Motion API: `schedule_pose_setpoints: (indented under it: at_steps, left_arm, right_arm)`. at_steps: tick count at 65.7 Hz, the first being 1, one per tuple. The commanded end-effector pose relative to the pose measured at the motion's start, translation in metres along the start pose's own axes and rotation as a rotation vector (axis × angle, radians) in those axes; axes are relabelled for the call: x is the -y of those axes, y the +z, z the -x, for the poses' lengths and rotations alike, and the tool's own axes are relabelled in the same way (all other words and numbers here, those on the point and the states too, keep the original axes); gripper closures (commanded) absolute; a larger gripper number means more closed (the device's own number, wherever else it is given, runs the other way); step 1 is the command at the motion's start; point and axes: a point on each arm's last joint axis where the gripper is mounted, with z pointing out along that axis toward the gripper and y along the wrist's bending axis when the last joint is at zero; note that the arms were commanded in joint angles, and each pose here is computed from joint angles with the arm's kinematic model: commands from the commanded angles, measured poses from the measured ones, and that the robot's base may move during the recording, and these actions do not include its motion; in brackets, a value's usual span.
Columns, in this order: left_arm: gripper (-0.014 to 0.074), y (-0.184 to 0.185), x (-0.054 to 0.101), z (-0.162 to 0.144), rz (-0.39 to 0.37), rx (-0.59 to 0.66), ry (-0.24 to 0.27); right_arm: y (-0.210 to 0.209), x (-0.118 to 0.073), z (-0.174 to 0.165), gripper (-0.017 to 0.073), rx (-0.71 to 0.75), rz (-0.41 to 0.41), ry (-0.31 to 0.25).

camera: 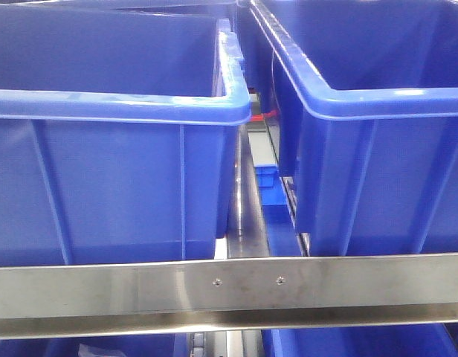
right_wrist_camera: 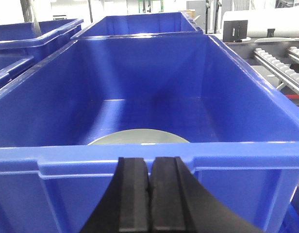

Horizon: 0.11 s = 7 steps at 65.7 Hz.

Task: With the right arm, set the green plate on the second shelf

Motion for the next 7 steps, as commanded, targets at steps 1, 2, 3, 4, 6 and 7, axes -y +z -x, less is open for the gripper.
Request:
schedule_pose_setpoints:
  at_steps: [1,2,3,4,6,7]
  left_arm:
    - [0.0463,0.0005,0.0,-0.0067,-0.004,0.043,-0.011]
    - [0.0463,0.0005,0.0,-0.0067,-0.004,0.043,-0.011]
    - [0.0463,0.0005,0.0,-0.0067,-0.004,0.043,-0.011]
    - [0.0463,0.0005,0.0,-0.0067,-0.004,0.043,-0.011]
    - [0.0463,0.0005,0.0,-0.0067,-0.004,0.043,-0.011]
    - [0.0463,0.0005,0.0,-0.0067,-0.004,0.043,-0.011]
  right_arm:
    - [-0.0026,-0.0013,0.0152,0.0512,0.125,0.01,-0.01]
    - [-0.0026,-0.0013,0.0152,0.0512,0.125,0.01,-0.01]
    - [-0.0026,-0.0013,0.0152,0.0512,0.125,0.01,-0.01]
    - [-0.0026,-0.0013,0.0152,0.0512,0.125,0.01,-0.01]
    - [-0.0026,-0.0013,0.0152,0.0512,0.125,0.01,-0.01]
    - [-0.0026,-0.0013,0.0152,0.0512,0.125,0.01,-0.01]
